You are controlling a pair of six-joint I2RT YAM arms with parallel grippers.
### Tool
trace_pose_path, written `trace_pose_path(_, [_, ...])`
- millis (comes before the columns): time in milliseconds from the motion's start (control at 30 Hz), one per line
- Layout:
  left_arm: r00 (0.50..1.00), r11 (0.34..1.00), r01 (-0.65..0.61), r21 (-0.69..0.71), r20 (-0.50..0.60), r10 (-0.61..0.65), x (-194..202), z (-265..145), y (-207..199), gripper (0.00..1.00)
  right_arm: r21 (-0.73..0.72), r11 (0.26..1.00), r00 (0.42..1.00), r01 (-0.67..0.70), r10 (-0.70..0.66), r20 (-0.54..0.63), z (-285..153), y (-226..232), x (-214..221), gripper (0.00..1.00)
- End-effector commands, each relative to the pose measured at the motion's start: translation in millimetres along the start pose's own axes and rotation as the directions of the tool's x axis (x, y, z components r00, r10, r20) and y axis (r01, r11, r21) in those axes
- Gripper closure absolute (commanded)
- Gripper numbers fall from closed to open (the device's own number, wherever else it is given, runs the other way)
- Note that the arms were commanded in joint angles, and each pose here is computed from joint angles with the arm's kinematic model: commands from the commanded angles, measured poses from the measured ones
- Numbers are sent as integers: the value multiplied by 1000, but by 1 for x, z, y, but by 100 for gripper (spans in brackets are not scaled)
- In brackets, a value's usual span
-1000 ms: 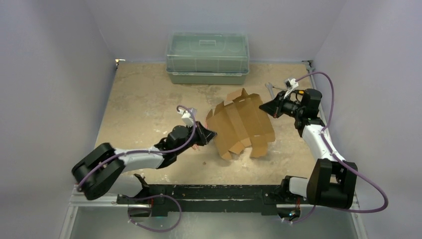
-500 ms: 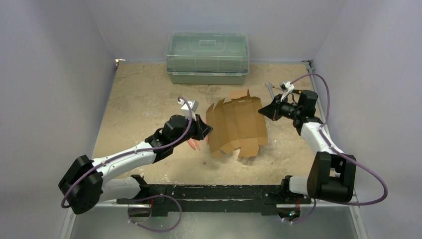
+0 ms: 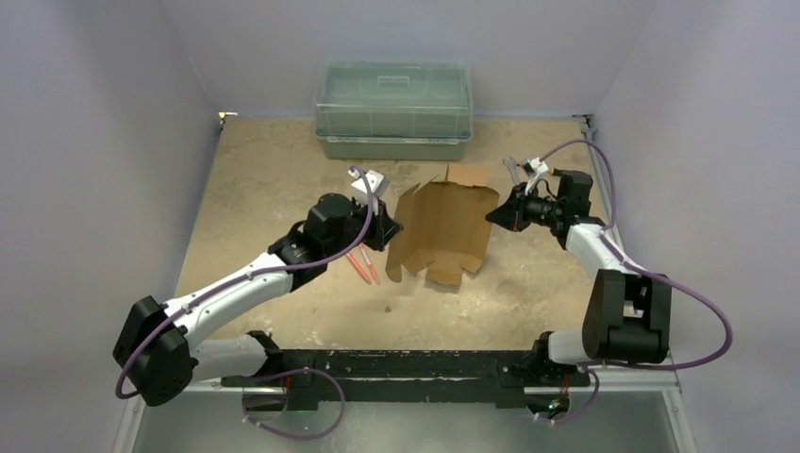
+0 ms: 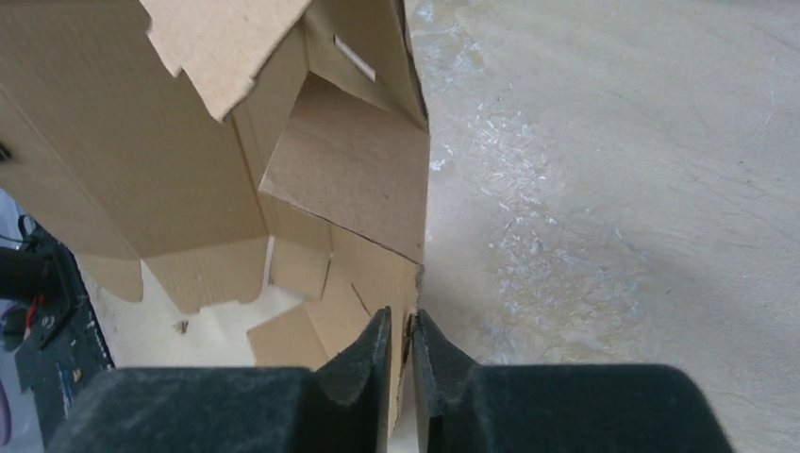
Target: Fold the paper box
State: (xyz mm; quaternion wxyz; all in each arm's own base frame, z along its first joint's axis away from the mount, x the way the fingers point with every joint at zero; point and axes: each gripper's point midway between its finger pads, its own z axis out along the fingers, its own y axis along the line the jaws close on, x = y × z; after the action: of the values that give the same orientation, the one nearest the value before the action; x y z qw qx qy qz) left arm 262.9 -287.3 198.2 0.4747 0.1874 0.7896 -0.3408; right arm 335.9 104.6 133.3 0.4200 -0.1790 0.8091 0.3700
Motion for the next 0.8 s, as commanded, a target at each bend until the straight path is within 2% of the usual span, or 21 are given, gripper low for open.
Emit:
trace_pose_path(0, [992, 992, -128, 22, -6, 128, -25, 1, -3, 100, -76, 991, 994, 112, -111, 22, -4, 16, -23, 79])
trace_pose_path(133, [987, 987, -157, 18, -43, 158, -25, 0, -2, 100, -172, 961, 976, 218, -214, 43, -15, 40, -33, 61])
trace_pose_path(333, [970, 974, -226, 13, -89, 226, -30, -1, 1, 100, -220, 915, 941, 339, -326, 94, -33, 66, -47, 39])
trace_pose_path(533, [953, 957, -291, 6, -87, 290, -45, -7, 1, 100, -207, 862, 887, 462, -449, 111, -52, 78, -58, 28])
trace_pose_path(767, [927, 932, -363, 6, -98, 362, -60, -11, 0, 100, -186, 841, 859, 508, -482, 171, -79, 98, -91, 18])
